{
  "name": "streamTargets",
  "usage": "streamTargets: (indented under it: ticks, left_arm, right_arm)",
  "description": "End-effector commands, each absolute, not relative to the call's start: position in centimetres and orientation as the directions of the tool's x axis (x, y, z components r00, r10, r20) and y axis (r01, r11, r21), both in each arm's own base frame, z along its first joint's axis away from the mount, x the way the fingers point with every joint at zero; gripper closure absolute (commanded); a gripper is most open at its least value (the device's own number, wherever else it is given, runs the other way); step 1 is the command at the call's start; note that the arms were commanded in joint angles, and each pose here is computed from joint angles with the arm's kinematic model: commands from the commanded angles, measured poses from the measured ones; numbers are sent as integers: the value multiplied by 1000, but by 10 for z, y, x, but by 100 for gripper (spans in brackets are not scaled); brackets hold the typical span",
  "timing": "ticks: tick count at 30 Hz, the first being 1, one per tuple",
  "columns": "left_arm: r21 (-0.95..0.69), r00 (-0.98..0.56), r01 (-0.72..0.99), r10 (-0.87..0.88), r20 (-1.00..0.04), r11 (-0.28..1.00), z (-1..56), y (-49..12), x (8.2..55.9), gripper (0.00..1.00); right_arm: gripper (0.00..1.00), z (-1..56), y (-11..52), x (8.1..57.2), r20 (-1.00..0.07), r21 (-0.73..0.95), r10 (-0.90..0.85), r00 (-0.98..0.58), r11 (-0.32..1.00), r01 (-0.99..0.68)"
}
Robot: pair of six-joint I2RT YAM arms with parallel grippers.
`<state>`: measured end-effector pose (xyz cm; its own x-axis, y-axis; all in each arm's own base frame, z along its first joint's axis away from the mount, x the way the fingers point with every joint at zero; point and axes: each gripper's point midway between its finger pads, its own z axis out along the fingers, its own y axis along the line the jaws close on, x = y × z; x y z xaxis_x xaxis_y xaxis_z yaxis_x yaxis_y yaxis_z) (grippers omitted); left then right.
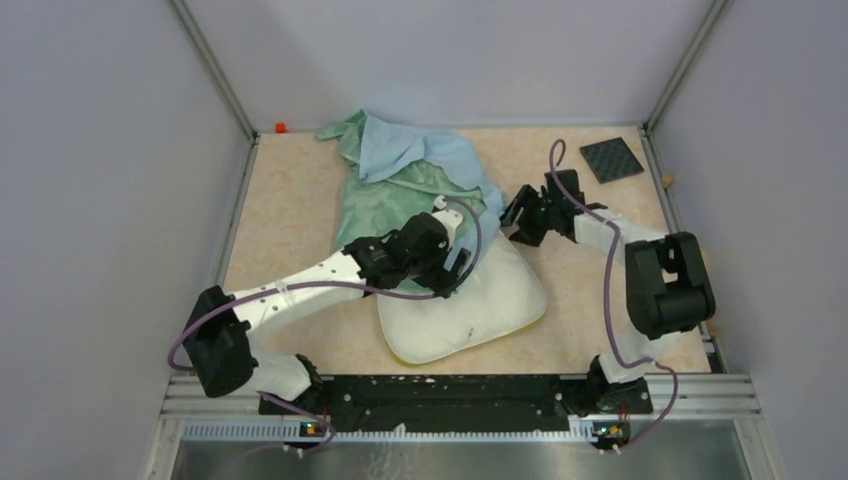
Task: Put the pillow into the pillowcase
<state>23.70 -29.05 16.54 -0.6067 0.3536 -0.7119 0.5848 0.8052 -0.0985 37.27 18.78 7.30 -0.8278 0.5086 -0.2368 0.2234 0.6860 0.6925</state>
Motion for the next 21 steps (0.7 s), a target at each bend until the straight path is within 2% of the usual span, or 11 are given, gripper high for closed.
streamTargets:
  ticks: [1,4,6,9,13,15,16,21]
  left_arm:
    - [-93,-537,638,355,-765,765,162,-304,237,1]
    - [-82,-553,631,374,-744,771,146,-314,245,1]
    - [-75,-593,603,383,-708,795,133,-317,249,6]
    - [-77,-603,593,380,-701,801,126,-326,256,31]
    - [-103,-603,604,368,-708,790,134,-340,261,79]
    - [-115,-595,612,360,-719,782,144,-348,263,97]
    - [-124,-588,617,350,-729,777,152,-353,266,100]
    - [-183,-597,626,315,-738,758,173,-375,270,100]
  right_arm:
    - [38,116,162,375,-411,601,457,-789,787,143]
    - [36,124,152,364,-441,563,445,-779,813,146]
    - [36,130,143,357,-466,538,437,-769,830,146]
    - [36,136,130,342,-498,493,419,-760,857,150]
    - [36,153,124,310,-537,485,380,-753,869,92]
    - [34,158,128,286,-543,508,377,-750,859,63]
    - [34,157,131,271,-537,515,373,-756,855,56]
    - [32,150,157,204,-492,608,416,-765,793,41]
